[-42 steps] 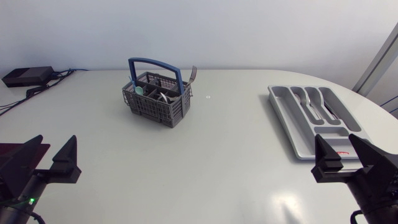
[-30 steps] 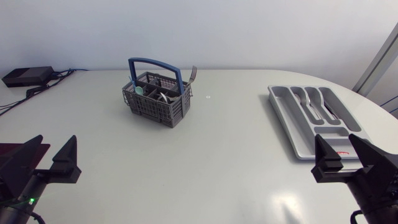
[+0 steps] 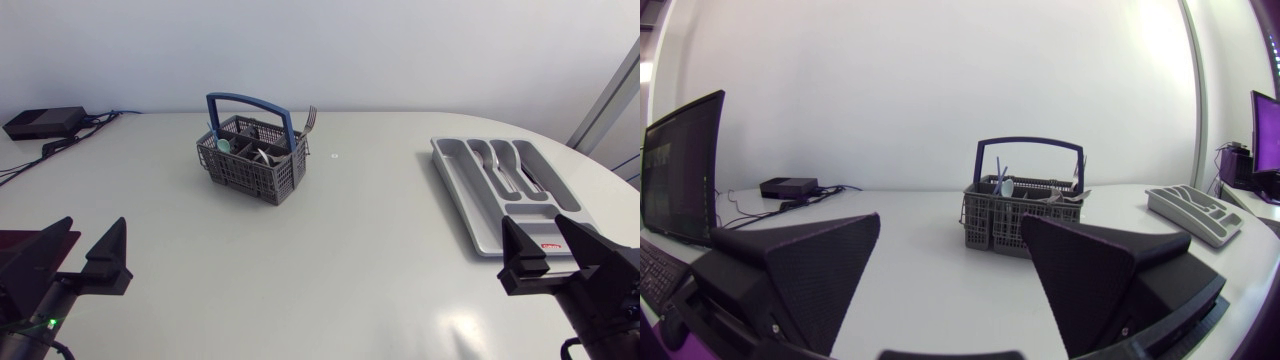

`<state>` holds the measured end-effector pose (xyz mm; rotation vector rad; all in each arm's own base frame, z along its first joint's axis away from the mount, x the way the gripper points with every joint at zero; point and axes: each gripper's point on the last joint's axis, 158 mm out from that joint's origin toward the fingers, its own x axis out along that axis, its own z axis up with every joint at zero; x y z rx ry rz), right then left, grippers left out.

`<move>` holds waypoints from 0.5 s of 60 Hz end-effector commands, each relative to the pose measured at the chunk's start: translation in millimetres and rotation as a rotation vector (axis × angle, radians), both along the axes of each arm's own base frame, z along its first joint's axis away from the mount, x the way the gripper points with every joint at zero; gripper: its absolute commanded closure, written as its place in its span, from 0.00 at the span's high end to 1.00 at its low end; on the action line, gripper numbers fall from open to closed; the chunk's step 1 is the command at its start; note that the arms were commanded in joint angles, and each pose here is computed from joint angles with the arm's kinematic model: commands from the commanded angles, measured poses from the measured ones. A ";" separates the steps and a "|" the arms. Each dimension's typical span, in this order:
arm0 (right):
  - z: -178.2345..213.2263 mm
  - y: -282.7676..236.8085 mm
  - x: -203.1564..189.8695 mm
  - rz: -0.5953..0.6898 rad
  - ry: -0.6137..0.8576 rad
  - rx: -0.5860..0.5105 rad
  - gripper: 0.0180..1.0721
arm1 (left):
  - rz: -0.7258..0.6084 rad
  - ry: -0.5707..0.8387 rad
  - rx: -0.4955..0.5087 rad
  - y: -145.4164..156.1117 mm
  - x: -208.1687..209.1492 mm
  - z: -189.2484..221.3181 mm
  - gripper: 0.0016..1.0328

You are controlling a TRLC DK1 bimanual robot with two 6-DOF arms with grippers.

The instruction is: Unload the cutlery basket into the drawer organizer.

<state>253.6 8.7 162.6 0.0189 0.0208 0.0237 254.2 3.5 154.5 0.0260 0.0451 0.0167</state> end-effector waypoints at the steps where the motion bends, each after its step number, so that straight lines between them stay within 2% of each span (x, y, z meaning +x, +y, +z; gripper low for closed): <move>1: 3.4 0.1 -0.4 -0.002 -0.011 0.025 0.96 | 0.000 -0.013 -0.016 -0.6 -1.5 7.0 0.96; 12: 20.8 3.7 -0.1 0.012 -0.024 0.014 0.96 | -0.011 -0.049 -0.024 -3.3 -2.6 32.6 0.96; 30: 43.5 21.2 14.2 0.065 0.011 0.010 0.96 | -0.028 0.041 -0.075 -9.5 20.6 47.5 0.96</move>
